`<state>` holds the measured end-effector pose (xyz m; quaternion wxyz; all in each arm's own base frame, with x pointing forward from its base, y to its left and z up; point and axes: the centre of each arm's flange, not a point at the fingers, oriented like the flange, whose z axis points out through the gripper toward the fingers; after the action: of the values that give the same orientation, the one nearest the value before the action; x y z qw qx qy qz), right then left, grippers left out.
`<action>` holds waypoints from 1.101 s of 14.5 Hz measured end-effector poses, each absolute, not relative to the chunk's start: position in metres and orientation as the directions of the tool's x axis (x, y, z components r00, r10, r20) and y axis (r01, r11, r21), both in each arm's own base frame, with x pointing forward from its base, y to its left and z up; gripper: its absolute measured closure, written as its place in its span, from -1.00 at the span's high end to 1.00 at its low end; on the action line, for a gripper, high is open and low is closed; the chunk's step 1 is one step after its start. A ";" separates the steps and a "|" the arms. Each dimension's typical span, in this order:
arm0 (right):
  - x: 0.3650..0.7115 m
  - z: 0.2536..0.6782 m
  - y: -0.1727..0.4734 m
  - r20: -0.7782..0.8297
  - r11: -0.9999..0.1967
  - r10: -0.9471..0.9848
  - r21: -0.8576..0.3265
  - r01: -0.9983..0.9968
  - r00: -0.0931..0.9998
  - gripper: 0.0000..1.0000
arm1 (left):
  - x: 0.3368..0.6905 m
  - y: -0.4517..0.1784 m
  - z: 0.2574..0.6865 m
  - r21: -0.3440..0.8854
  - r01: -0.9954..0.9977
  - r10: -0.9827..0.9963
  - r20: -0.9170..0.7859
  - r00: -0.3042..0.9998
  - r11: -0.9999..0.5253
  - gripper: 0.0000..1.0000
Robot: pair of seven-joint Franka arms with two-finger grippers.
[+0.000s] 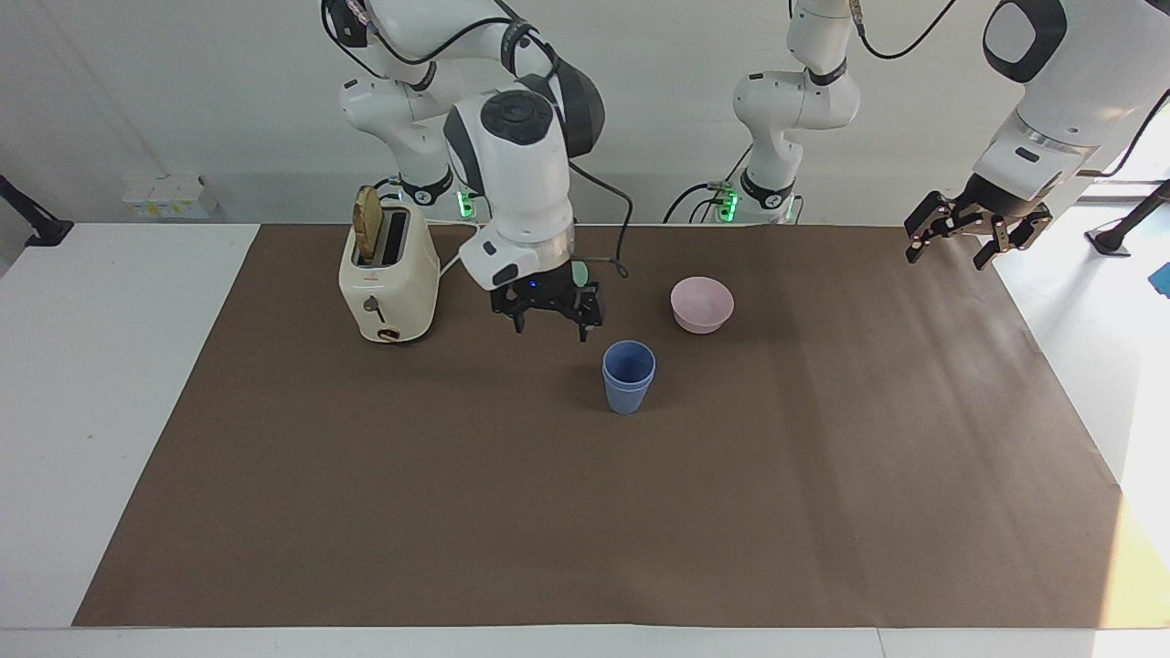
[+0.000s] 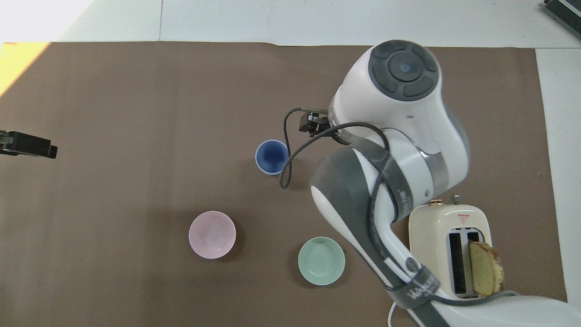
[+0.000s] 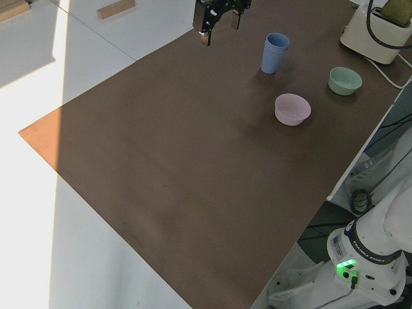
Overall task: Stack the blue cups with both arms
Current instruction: 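Open the right gripper and withdraw it from the stacked cups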
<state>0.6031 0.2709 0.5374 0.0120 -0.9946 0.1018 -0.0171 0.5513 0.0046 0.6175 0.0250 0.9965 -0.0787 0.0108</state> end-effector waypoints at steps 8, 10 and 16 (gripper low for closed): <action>0.582 0.643 0.106 0.009 -0.993 -0.100 0.064 -0.100 0.995 1.00 | 0.551 0.005 0.617 0.048 -0.157 -0.156 0.025 0.987 -0.986 1.00; 0.569 0.666 0.082 0.022 -0.995 -0.053 0.079 -0.055 0.998 1.00 | 0.551 0.005 0.617 0.048 -0.157 -0.156 0.025 0.987 -0.986 1.00; 0.561 0.651 0.006 -0.006 -0.995 -0.097 0.006 -0.097 0.995 1.00 | 0.551 0.005 0.617 0.048 -0.157 -0.156 0.025 0.987 -0.986 1.00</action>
<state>0.5610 0.0058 0.6513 -0.0030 -0.9988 0.0487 0.0033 0.5513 0.0046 0.6175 0.0250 0.9965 -0.0787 0.0108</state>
